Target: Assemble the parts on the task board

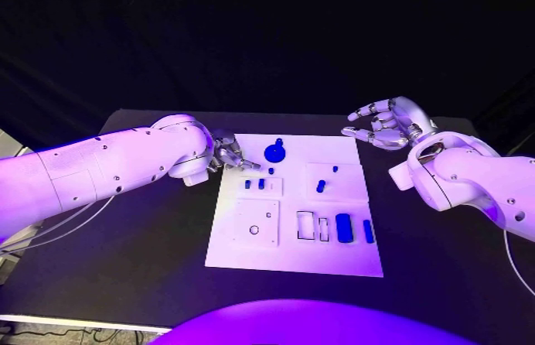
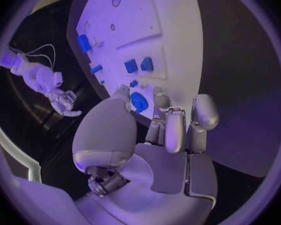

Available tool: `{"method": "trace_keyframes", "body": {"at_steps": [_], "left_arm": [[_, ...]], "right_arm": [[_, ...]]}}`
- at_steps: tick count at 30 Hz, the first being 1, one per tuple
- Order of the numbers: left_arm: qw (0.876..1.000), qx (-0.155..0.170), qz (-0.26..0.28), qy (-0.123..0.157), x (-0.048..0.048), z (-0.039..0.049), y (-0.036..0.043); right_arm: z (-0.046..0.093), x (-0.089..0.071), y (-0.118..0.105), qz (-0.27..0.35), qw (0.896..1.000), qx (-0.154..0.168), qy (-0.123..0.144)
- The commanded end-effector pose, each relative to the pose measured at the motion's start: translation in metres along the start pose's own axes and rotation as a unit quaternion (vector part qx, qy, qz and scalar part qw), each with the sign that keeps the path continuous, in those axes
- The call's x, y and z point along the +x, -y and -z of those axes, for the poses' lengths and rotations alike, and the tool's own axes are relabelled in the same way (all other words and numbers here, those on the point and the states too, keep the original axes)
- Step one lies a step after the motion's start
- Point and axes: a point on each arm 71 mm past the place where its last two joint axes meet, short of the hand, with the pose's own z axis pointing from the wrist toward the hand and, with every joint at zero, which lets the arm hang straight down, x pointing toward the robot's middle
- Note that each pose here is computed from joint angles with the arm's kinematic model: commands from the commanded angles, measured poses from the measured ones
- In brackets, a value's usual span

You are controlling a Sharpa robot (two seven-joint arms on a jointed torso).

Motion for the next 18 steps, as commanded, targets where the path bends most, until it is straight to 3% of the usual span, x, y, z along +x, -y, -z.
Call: {"method": "trace_keyframes", "body": {"at_steps": [1, 4, 9, 13, 18], "left_arm": [[0.991, 0.078, 0.098, 0.042, -0.0075, 0.0029, 0.0110], [0.976, 0.156, 0.133, 0.074, -0.0128, 0.0077, 0.0223], [0.958, 0.244, 0.082, 0.128, -0.0138, 0.0143, 0.0383], [0.951, 0.273, 0.011, 0.145, -0.0072, 0.0142, 0.0451], [0.947, 0.280, -0.059, 0.143, 0.0032, 0.0088, 0.0485]], "right_arm": [[0.000, 0.001, 0.000, 0.003, 1.000, -0.006, -0.004], [0.000, 0.000, 0.001, 0.003, 1.000, -0.005, -0.002], [0.000, -0.002, 0.002, 0.004, 1.000, -0.004, 0.000], [0.000, -0.002, 0.002, 0.004, 1.000, -0.004, 0.001], [0.000, -0.002, 0.002, 0.005, 1.000, -0.005, 0.000]]}}
